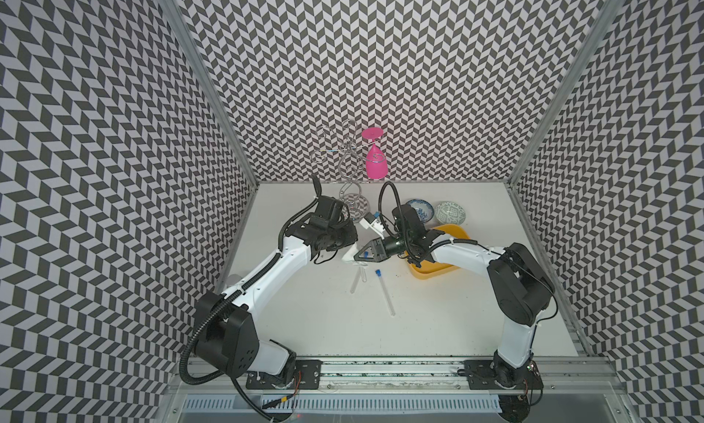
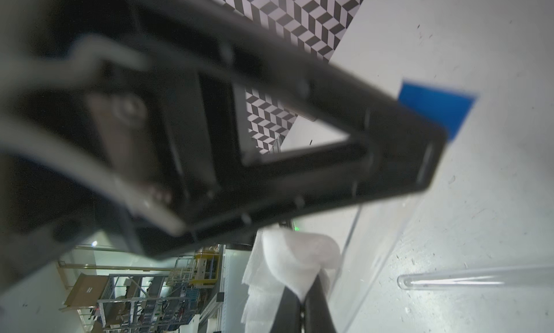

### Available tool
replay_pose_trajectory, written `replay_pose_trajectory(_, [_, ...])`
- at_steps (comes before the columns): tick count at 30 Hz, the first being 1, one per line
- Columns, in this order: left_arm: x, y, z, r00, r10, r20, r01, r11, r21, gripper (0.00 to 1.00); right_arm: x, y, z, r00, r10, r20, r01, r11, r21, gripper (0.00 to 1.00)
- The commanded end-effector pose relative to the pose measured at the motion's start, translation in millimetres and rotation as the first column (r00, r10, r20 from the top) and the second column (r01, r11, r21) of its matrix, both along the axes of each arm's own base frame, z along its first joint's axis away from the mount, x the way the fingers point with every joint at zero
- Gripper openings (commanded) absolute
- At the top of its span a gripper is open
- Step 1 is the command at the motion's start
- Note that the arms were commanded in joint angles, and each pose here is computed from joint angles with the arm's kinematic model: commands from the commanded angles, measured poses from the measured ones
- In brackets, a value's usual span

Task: Wipe the exteriors of test tubes
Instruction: Wipe the dirt from the test tube.

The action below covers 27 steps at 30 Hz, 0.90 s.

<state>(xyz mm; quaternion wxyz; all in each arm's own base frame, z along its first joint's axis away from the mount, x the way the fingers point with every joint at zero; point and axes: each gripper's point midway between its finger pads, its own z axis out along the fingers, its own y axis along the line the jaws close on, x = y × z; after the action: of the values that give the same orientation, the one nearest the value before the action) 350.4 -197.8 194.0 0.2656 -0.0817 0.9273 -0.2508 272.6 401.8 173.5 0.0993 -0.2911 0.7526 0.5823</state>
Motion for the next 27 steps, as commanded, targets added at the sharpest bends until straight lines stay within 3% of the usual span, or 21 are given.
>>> replay_pose_trajectory(1, [13,3,16,0.998,0.014,0.059,-0.015,1.000,0.017,0.07,-6,-11,1,0.998,-0.006,0.060,0.007,1.000,-0.012,0.00])
replay_pose_trajectory(10, [11,5,12,0.999,0.002,0.046,-0.004,0.999,0.038,0.07,-8,-15,-1,0.997,-0.013,0.074,0.016,0.999,-0.030,0.00])
replay_pose_trajectory(27, [-15,-1,8,0.999,-0.036,0.027,0.035,0.999,0.025,0.07,45,5,10,0.992,-0.054,0.114,0.057,0.998,-0.023,0.00])
